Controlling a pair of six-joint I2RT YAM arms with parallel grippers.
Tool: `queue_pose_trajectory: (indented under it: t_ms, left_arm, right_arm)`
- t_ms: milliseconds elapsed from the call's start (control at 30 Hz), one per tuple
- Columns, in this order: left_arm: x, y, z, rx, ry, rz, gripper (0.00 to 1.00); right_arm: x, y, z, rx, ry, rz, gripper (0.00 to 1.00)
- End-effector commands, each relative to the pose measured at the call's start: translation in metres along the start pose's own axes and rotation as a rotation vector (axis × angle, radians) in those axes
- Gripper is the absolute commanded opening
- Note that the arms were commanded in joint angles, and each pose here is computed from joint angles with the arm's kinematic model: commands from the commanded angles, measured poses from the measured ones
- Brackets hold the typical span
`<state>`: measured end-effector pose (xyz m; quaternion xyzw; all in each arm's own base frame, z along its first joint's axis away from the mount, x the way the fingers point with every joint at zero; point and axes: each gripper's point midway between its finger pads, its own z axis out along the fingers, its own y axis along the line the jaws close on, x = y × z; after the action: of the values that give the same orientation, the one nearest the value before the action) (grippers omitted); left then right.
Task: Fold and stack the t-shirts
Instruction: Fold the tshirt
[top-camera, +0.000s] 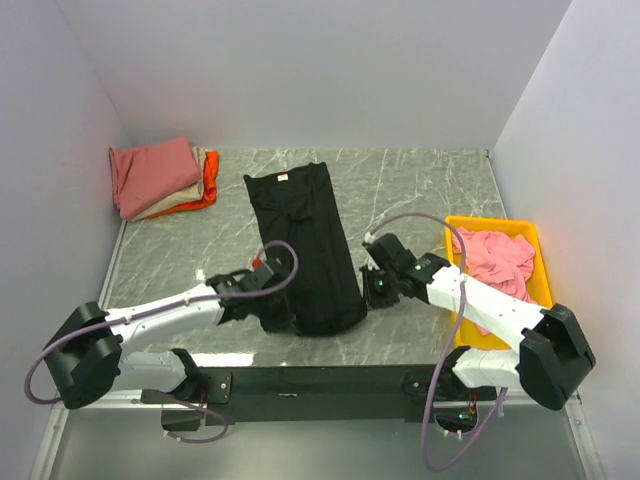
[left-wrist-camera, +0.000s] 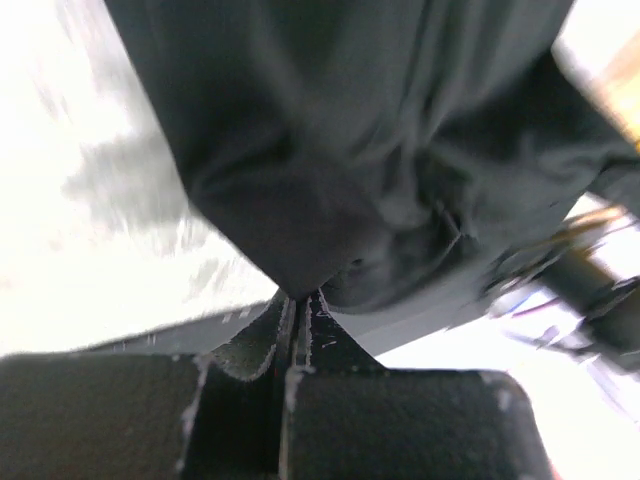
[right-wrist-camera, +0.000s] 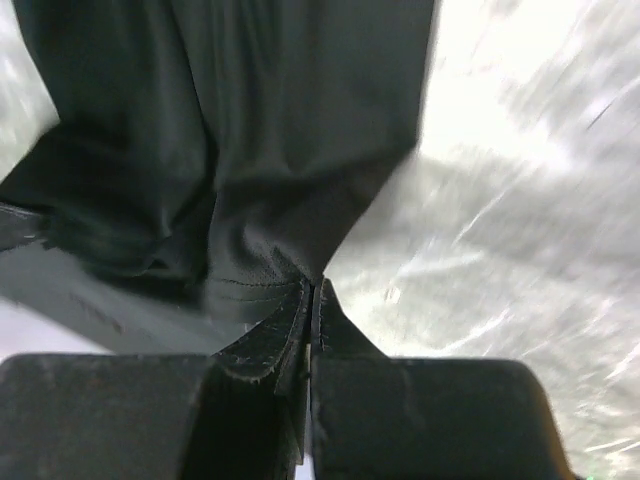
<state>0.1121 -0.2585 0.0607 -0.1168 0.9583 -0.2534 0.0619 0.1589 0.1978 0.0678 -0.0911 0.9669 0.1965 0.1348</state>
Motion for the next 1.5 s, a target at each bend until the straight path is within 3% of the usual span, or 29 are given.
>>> queue_pose_trajectory:
  t_ms: [0,167,533,900,1267,1367,1400,1433,1467]
  left_arm:
    - [-0.048,-0.008,-0.016,0.024,-0.105,-0.006,0.01]
    - [-0.098,-0.019,-0.023,0.033,-0.214,0.021,0.01]
    - [-0.211,-0.032,-0.020,0.019,-0.428,-0.066,0.01]
    - [-0.278,-0.025,-0.017,-0.021,-0.514,-0.054,0.00]
    - [-0.305,0.000,0.001,-0.048,-0.509,-0.110,0.01]
    - [-0.309,0.001,0.004,-0.030,-0.500,-0.122,0.06]
    - [-0.311,0.001,0.003,-0.029,-0.502,-0.123,0.20]
    - [-0.311,0.002,0.002,-0.029,-0.507,-0.127,0.28]
    - [-0.312,-0.003,0.000,-0.011,-0.509,-0.117,0.36]
  right_arm:
    - [-0.047,-0.002,-0.006,0.076,-0.126,-0.030,0.00]
    - [-0.116,0.013,-0.011,0.094,-0.311,-0.030,0.00]
    - [-0.220,0.029,0.019,0.062,-0.383,-0.004,0.00]
    - [-0.270,0.021,0.043,0.066,-0.389,0.015,0.00]
    - [-0.292,-0.006,0.079,0.130,-0.369,0.052,0.00]
    - [-0.298,-0.007,0.086,0.112,-0.377,0.067,0.00]
    - [-0.302,-0.007,0.085,0.110,-0.387,0.075,0.04]
    - [-0.303,-0.007,0.085,0.107,-0.390,0.072,0.21]
    - [-0.304,-0.005,0.083,0.094,-0.389,0.066,0.30]
